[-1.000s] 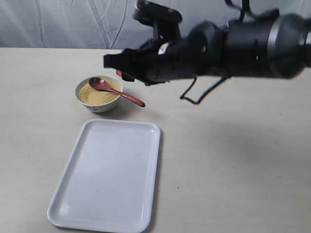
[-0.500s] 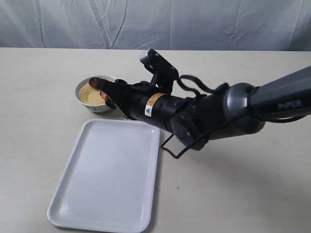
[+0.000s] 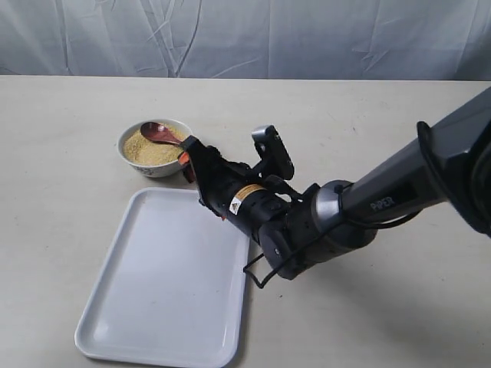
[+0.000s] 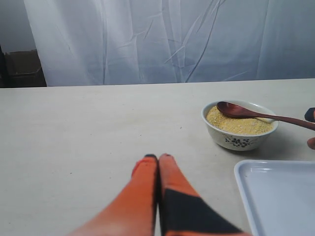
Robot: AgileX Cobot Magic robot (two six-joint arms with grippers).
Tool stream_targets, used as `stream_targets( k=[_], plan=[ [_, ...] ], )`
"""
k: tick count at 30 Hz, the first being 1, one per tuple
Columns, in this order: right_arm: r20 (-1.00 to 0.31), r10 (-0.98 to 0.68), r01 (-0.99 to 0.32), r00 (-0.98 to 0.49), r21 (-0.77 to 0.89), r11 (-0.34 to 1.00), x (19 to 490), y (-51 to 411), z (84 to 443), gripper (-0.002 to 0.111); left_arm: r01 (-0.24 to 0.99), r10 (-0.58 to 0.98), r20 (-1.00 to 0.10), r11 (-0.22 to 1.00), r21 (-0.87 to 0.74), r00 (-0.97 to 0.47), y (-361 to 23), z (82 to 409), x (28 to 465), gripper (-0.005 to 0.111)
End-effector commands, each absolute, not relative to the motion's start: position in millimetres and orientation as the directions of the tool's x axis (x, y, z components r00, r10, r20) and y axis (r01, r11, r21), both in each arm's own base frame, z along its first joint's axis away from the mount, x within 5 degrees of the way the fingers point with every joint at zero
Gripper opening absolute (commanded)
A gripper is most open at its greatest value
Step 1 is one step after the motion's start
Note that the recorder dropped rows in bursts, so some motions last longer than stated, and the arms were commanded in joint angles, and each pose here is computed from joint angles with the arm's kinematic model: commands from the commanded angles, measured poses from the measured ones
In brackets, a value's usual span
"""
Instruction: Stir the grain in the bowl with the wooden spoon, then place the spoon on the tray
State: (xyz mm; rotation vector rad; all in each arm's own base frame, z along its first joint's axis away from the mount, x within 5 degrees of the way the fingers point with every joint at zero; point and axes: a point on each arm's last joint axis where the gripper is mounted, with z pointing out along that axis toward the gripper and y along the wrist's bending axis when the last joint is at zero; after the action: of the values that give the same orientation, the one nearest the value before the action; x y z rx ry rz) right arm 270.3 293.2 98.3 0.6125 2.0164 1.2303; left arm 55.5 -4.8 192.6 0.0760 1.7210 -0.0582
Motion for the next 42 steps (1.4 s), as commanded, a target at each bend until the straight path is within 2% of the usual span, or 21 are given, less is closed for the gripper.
stream_targets(
  k=[1, 13, 26, 31, 36, 38, 42],
  plan=[
    [-0.293, 0.728, 0.051, -0.619, 0.91, 0.41, 278.0, 296.2, 92.4, 0.054, 0.087, 0.017, -0.99, 0.996, 0.005, -0.143, -5.0, 192.2, 55.3, 0.0],
    [-0.19, 0.839, 0.147, -0.51, 0.942, 0.302, 305.1, 312.7, 81.8, 0.054, 0.087, 0.017, -0.99, 0.996, 0.005, -0.143, -5.0, 192.2, 55.3, 0.0],
    [-0.19, 0.876, 0.17, -0.444, 0.942, 0.29, 317.0, 311.2, 62.5, 0.054, 0.087, 0.017, -0.99, 0.996, 0.005, -0.143, -5.0, 192.2, 55.3, 0.0],
    [-0.203, 0.886, 0.12, -0.418, 0.954, 0.276, 323.3, 306.2, 67.0, 0.049, 0.087, 0.017, -0.99, 0.996, 0.005, -0.143, -5.0, 192.2, 55.3, 0.0],
    [-0.197, 0.887, 0.15, -0.418, 0.948, 0.281, 324.7, 303.8, 64.4, 0.048, 0.087, 0.019, -0.99, 0.996, 0.007, -0.142, -4.9, 192.2, 55.3, 0.0],
    [-0.197, 0.889, 0.147, -0.414, 0.949, 0.279, 324.9, 303.6, 64.8, 0.045, 0.087, 0.019, -0.99, 0.996, 0.007, -0.142, -4.9, 192.2, 55.3, 0.0],
    [-0.201, 0.89, 0.127, -0.409, 0.953, 0.274, 325.4, 303.6, 66.7, 0.025, 0.087, 0.019, -0.99, 0.996, 0.007, -0.142, -4.9, 192.2, 55.3, 0.0]
  ],
)
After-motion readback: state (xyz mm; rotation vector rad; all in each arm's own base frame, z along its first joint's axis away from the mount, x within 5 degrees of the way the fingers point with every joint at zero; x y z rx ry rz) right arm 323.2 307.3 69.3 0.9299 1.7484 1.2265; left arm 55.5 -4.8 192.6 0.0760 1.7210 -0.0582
